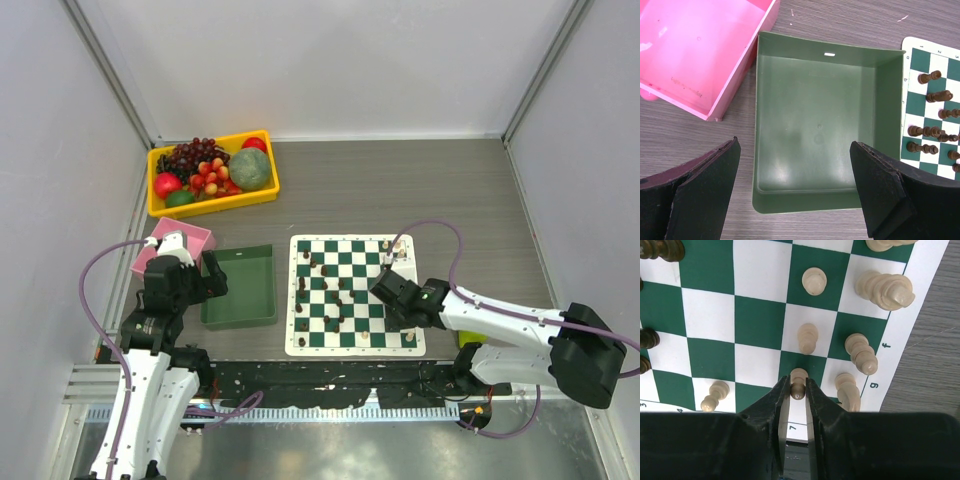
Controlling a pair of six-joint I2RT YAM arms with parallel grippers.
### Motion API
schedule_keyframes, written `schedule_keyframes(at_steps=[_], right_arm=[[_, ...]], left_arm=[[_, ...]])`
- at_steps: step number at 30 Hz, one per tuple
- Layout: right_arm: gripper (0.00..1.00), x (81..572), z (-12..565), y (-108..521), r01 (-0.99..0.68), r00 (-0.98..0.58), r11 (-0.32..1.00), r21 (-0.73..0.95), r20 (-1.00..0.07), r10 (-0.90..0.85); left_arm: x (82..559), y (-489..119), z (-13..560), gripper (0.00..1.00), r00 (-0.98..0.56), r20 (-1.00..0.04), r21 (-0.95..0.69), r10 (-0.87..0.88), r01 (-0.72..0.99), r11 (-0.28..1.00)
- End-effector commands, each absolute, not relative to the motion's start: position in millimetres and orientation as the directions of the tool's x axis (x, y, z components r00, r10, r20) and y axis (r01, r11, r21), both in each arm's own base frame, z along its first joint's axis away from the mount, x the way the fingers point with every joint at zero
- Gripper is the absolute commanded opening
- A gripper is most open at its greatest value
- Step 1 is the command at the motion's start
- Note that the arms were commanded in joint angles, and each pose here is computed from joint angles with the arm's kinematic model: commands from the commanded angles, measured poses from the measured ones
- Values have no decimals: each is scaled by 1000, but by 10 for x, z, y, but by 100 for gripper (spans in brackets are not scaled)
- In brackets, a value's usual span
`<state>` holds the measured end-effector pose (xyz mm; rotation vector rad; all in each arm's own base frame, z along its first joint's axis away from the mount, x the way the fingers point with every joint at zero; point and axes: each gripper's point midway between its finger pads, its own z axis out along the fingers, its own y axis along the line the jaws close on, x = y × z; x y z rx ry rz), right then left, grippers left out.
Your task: Set up the chess pieces on the board
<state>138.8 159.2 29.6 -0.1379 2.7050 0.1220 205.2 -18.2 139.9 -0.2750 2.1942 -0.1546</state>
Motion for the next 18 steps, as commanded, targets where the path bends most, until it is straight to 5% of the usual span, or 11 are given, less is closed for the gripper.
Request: schedule_keyframes(at_steps=[1,18], right_arm=[[26,1470,376,1637,-111,-889,991,69,-454,-68],[44,1441,944,1834,-178,-858,954,242,-513,-30]], left_arm=[[2135,-204,1587,99,-528,-809,-231,-259,-121,966],[2130,-196,1611,99,-518,-815,-230,-260,-122,965]])
